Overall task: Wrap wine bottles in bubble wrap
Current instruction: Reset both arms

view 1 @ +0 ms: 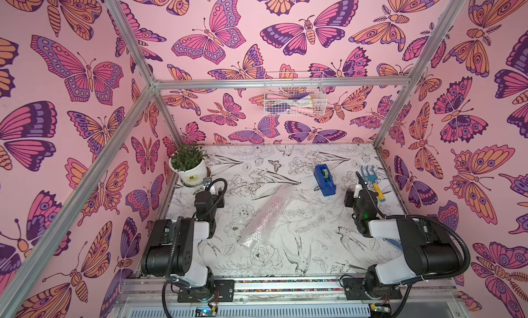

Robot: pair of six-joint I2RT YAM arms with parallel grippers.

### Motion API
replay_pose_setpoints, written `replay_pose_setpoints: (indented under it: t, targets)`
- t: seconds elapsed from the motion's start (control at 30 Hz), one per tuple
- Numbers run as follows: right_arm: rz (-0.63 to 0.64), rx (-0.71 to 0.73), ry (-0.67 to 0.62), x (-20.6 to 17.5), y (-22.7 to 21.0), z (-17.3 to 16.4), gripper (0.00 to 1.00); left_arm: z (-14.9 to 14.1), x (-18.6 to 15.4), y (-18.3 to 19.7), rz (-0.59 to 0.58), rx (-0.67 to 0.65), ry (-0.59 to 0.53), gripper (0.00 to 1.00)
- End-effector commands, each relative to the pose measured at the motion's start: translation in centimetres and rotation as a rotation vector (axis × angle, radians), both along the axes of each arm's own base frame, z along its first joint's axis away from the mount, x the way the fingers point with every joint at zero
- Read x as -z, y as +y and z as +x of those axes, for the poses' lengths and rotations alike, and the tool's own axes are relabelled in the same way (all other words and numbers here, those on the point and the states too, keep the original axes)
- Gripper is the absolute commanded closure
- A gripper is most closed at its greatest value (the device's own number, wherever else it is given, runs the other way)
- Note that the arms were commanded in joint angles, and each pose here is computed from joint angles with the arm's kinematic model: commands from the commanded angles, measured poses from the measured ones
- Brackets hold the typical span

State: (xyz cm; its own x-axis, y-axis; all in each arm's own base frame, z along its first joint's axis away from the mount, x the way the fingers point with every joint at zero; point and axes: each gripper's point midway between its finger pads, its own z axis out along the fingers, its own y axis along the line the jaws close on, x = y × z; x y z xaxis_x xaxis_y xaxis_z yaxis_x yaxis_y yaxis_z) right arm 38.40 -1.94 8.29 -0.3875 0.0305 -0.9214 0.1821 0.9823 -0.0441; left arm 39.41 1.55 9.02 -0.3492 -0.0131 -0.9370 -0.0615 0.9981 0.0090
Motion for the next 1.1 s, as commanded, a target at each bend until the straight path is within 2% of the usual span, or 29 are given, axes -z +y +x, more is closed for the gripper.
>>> replay_pose_setpoints:
  t: [0.0,0.03,0.07,0.1,1.07]
  targets:
    - [0.029,-0.017,-0.025,-1.09,0.13,0.84,1.0,-0.15,0.15,0.07,0.0,0.007,-0.007,1.0]
    - [0.029,-0.017,-0.026,-1.11,0.12,0.82,0.1,-0.18,0.17,0.06,0.0,0.007,-0.007,0.95]
    - [0.027,-0.018,-0.029,-1.17,0.11,0.79,0.01,-0.19,0.15,0.07,-0.001,0.007,-0.008,0.63]
    - [0.029,-0.017,-0.029,-1.17,0.12,0.83,0.01,-0.19,0.15,0.05,-0.008,0.004,-0.009,0.0]
    - [0.028,-0.018,-0.029,-1.15,0.13,0.8,0.01,-0.01,0.19,-0.59,0.007,0.035,-0.001,0.02]
